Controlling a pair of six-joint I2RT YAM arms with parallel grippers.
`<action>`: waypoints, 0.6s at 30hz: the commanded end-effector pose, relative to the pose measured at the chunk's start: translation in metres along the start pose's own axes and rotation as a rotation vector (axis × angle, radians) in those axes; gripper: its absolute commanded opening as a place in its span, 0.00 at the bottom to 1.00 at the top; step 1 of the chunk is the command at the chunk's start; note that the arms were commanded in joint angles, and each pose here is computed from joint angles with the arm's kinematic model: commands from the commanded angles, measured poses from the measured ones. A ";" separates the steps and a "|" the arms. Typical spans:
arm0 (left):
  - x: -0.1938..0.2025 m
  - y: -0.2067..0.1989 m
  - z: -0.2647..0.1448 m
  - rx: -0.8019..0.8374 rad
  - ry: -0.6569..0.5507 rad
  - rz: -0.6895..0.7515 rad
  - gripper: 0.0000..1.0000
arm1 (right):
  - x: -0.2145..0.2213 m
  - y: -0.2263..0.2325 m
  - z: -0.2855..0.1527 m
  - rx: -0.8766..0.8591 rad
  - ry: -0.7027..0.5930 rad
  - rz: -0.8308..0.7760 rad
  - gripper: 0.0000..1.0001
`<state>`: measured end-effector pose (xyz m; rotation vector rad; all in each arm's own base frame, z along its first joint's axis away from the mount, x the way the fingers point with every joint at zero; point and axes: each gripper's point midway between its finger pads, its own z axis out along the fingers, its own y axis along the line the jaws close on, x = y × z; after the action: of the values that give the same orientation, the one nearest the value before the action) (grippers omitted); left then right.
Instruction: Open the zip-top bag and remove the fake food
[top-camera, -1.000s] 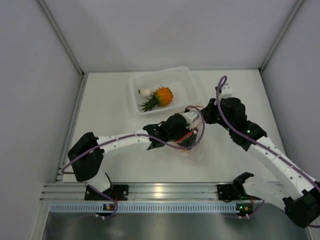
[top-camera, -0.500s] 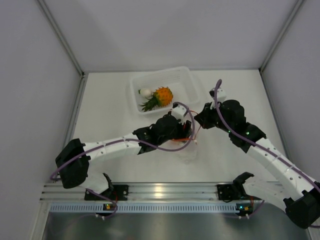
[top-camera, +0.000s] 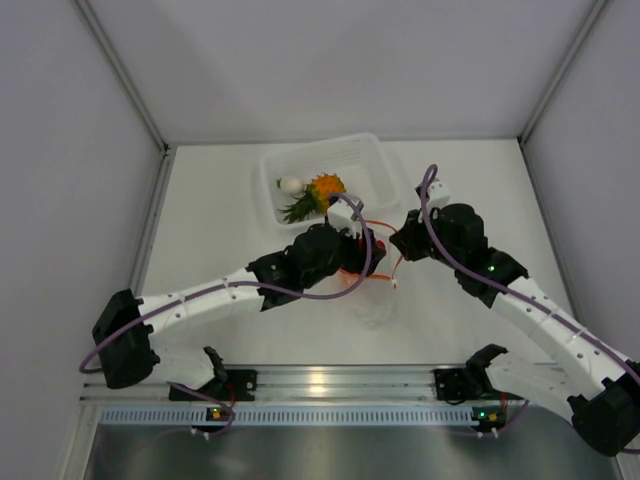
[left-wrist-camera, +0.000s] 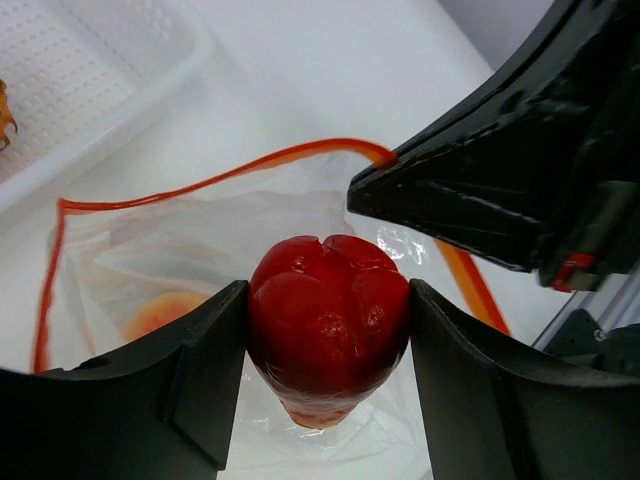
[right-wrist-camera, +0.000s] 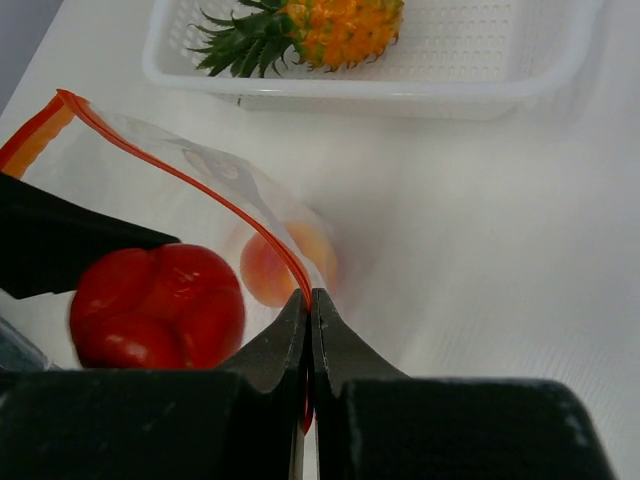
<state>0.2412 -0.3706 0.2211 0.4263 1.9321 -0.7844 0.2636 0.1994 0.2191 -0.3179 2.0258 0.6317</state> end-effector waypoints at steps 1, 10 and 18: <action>-0.070 -0.028 -0.031 0.095 -0.183 -0.067 0.00 | -0.013 0.001 0.004 0.014 -0.052 -0.019 0.00; -0.106 -0.021 -0.064 0.085 -0.338 -0.120 0.00 | -0.011 -0.010 0.005 0.078 -0.050 0.007 0.00; -0.151 0.027 -0.068 -0.223 -0.471 -0.177 0.00 | -0.004 -0.022 -0.009 0.146 -0.029 -0.004 0.00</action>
<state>0.2570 -0.3236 0.3310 0.1259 1.6729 -0.7960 0.2731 0.1819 0.2080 -0.2384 2.0630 0.5092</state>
